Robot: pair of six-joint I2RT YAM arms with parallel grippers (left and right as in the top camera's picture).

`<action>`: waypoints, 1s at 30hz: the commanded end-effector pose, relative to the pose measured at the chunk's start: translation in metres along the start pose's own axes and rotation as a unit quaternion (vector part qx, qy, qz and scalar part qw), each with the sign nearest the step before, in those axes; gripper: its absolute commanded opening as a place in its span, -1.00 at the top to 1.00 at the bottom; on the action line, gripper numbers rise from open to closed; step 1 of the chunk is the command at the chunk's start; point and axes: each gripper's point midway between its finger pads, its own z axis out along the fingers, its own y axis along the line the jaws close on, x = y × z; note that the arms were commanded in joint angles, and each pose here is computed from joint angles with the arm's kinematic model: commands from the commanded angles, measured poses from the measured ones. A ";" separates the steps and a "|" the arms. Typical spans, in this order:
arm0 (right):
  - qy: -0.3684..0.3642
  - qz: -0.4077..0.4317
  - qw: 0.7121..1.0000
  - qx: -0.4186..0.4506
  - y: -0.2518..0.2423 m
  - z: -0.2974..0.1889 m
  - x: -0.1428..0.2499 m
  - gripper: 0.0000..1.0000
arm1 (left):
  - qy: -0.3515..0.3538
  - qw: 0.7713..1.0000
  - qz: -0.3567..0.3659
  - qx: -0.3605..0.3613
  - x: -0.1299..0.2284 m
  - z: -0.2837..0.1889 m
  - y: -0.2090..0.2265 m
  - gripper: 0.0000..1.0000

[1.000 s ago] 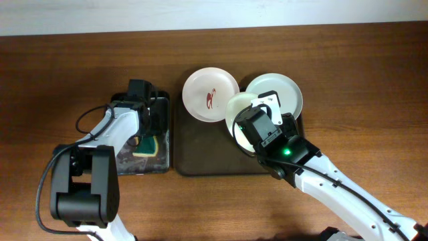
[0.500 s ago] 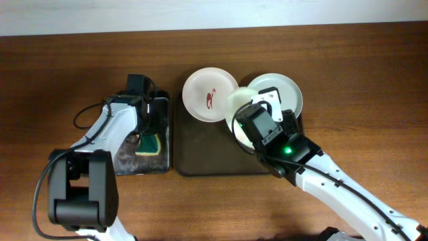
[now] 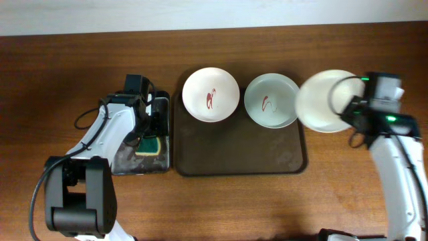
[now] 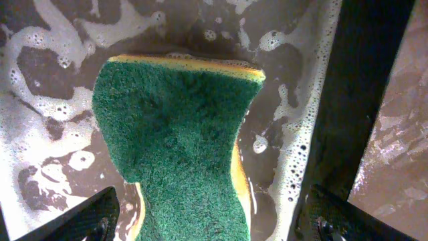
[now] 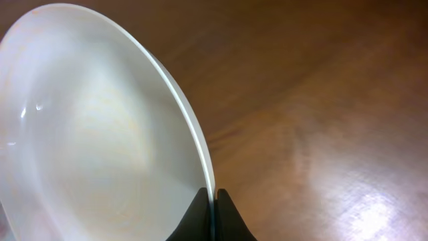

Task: Clean dirty plates on tray and stack at the side
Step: 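Place the white plate on the table right of the tray, then grasp the pink plate's rim with the right gripper and pull it center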

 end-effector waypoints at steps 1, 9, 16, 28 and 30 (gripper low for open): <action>0.031 0.106 0.994 0.002 -0.056 0.017 -0.009 0.92 | -0.021 1.000 -0.003 0.010 -0.008 -0.014 -0.002 -0.76; 0.138 0.158 0.977 0.045 -0.099 0.094 0.028 0.92 | -0.020 1.000 -0.003 0.009 -0.008 -0.014 -0.002 -0.78; 0.141 0.121 0.973 -0.135 -0.037 0.088 0.014 -0.27 | -0.020 1.000 -0.003 0.009 -0.008 -0.014 -0.002 -0.78; 0.042 -0.321 0.877 -0.354 0.221 -0.049 0.016 -0.43 | -0.020 1.000 -0.003 0.010 -0.008 -0.014 -0.002 -0.78; 0.005 -0.350 0.861 -0.368 0.262 -0.051 0.017 -0.52 | -0.020 1.000 -0.003 0.010 -0.008 -0.014 -0.002 -0.78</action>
